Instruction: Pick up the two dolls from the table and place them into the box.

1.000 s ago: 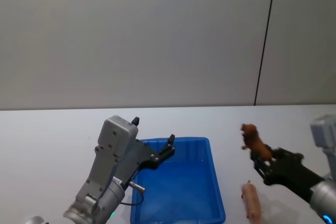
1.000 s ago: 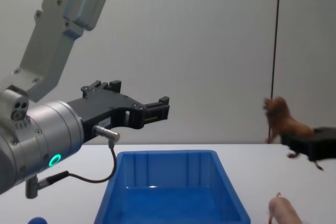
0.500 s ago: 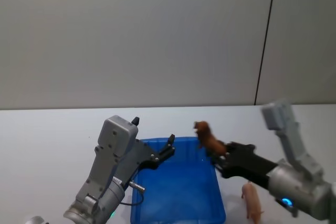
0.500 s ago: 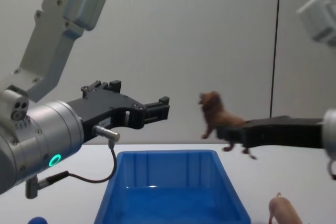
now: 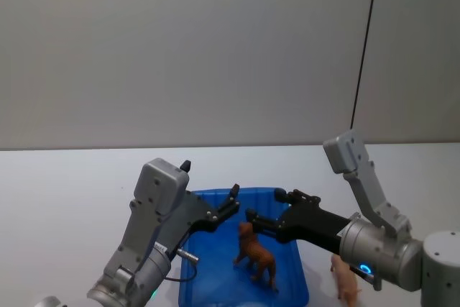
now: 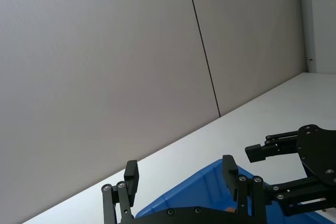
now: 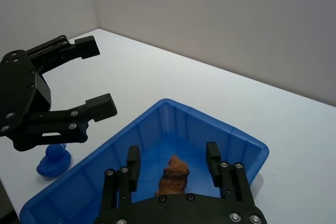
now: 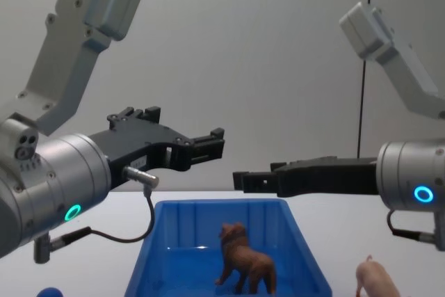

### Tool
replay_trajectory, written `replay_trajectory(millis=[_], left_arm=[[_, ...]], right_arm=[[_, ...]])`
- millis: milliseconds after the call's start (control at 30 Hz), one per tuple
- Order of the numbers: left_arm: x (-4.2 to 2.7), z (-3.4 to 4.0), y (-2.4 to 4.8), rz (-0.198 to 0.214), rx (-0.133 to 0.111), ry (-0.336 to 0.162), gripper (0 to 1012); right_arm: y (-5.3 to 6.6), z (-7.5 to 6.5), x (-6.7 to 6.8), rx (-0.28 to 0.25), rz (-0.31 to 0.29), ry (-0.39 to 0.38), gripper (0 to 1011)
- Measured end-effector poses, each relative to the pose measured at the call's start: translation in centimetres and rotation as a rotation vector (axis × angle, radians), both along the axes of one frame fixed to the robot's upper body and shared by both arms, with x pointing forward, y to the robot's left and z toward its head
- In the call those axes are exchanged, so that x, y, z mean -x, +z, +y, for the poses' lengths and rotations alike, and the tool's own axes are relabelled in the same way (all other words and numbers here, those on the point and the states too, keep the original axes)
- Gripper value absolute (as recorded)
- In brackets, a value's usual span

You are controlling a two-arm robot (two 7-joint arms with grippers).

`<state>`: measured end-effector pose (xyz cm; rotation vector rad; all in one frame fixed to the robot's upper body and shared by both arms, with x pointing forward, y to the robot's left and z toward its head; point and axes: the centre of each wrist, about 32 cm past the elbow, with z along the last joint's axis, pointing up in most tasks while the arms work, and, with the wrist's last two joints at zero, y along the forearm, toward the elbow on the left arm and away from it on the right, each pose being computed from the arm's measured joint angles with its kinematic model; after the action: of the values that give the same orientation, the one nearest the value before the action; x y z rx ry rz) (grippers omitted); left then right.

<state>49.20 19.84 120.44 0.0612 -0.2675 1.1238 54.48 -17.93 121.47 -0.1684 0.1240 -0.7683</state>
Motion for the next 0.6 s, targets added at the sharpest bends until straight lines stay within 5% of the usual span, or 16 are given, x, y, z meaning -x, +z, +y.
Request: replay_trajectory(millis=[333, 600], left_arm=[[0.0, 0.0, 0.0, 0.0, 0.0, 0.0, 1001], [0.0, 0.0, 0.0, 0.0, 0.0, 0.0, 1001]], right_arm=[[-0.2, -1.5, 0.5, 0.006, -0.037, -0.052, 993], [-0.6, -4.1, 2.3, 0.003, -0.05, -0.133, 1001]])
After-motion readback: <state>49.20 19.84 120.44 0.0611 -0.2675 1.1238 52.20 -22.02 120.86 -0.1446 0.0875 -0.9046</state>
